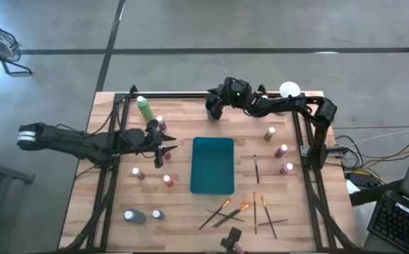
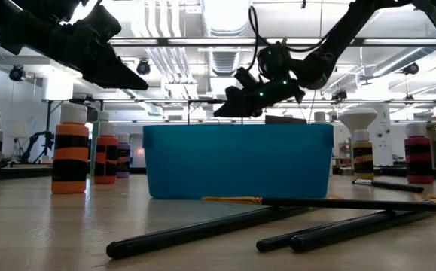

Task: Pick & Place Paint Supplies
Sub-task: Put the gold paint brush into the green cup

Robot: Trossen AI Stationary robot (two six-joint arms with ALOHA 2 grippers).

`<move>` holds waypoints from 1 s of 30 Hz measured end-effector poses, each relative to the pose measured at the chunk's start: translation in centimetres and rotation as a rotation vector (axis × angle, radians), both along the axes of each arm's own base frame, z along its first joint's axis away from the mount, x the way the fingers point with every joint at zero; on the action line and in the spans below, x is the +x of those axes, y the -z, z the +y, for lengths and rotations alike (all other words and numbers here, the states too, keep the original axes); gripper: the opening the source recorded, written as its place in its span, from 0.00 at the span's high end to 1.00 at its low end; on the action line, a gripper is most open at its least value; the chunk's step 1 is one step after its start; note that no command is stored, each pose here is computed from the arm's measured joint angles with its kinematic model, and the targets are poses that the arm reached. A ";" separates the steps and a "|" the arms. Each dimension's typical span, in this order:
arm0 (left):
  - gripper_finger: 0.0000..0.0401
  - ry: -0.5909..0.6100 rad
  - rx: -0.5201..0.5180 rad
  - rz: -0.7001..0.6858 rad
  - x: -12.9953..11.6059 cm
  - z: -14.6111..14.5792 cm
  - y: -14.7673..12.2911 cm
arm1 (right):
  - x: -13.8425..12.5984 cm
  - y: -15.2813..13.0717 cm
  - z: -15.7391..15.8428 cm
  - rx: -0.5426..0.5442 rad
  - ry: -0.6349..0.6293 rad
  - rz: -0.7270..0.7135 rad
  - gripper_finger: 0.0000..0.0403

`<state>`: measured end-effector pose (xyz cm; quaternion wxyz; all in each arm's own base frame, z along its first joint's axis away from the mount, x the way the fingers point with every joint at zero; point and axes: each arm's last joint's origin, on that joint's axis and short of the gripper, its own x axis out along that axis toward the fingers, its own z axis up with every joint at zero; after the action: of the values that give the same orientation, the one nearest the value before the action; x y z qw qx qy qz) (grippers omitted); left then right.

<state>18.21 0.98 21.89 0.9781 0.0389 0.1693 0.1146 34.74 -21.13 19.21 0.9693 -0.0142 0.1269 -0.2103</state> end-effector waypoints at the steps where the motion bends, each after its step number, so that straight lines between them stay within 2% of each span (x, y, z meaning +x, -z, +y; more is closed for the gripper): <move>1: 0.64 0.000 0.000 0.000 0.0 0.0 0.0 | 0.0 0.0 0.0 -0.001 0.000 0.000 0.55; 9: 0.64 0.000 0.000 0.000 0.0 0.0 0.0 | 0.0 -0.7 0.0 -0.012 -0.001 -0.011 0.47; 20: 0.64 -0.001 0.000 0.000 0.0 0.0 0.0 | -0.9 -3.5 0.6 -0.035 -0.002 -0.020 0.41; 30: 0.64 -0.001 0.000 0.000 0.0 0.0 0.0 | -1.5 -5.0 1.0 -0.040 -0.005 -0.035 0.42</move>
<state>18.20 0.99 21.89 0.9781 0.0389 0.1693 0.1149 33.24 -20.11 24.21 0.9714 -0.0302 0.1059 -0.2105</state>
